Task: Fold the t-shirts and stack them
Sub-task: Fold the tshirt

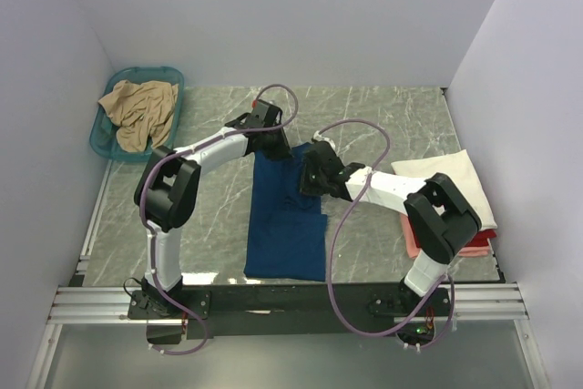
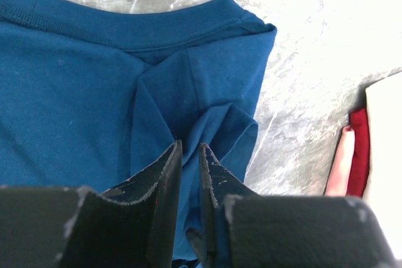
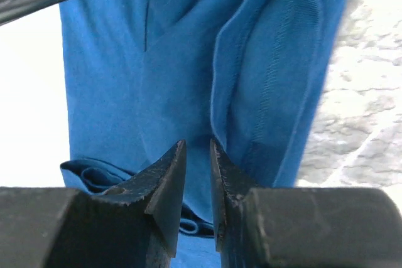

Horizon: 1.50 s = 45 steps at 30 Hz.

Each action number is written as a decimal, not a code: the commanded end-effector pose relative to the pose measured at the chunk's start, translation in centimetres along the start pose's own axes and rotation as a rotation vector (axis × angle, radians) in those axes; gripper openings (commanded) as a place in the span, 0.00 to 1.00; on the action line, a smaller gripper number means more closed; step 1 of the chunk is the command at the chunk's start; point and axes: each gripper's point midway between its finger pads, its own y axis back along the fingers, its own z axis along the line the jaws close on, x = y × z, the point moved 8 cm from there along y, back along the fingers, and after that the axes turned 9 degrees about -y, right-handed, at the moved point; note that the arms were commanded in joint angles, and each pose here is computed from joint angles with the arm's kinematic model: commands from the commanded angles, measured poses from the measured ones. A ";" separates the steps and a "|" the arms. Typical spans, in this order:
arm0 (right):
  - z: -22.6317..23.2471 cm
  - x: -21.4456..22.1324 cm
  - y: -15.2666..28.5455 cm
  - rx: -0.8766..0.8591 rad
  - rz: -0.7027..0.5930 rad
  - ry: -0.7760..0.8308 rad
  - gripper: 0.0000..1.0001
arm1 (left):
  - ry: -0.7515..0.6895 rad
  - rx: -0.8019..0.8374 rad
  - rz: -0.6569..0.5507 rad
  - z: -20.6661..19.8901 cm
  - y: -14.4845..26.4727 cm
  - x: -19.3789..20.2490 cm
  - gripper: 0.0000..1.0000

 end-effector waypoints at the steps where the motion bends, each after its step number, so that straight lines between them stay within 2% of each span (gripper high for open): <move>1: -0.5 -0.9 0.1 -0.001 -0.027 -0.025 0.29 | -0.052 0.085 -0.057 -2.1 2.4 -1.2 0.23; 9: -1.7 -0.6 1.0 -0.009 -0.036 -0.077 0.28 | -0.086 0.117 -0.008 -3.2 1.4 0.1 0.21; 15: -2.2 -0.6 1.3 -0.016 -0.034 -0.095 0.27 | -0.075 0.067 0.010 -2.7 0.1 0.6 0.19; 23: -2.0 -0.8 1.5 -0.025 -0.031 -0.085 0.27 | -0.017 -0.059 0.027 0.8 -1.9 0.3 0.13; 28: -1.9 -1.0 1.4 -0.025 -0.026 -0.073 0.27 | 0.018 -0.082 0.031 2.8 -2.4 0.5 0.11; 35: -2.3 -0.6 1.0 -0.014 -0.009 -0.071 0.27 | 0.027 -0.094 0.030 3.9 -2.4 0.4 0.11; 42: -2.5 -0.8 1.5 -0.010 -0.009 -0.054 0.27 | 0.011 -0.063 0.007 3.2 -1.7 -0.8 0.10; 45: -2.2 -1.5 2.4 -0.022 -0.029 -0.049 0.27 | -0.016 -0.037 -0.025 2.4 -0.6 -1.7 0.13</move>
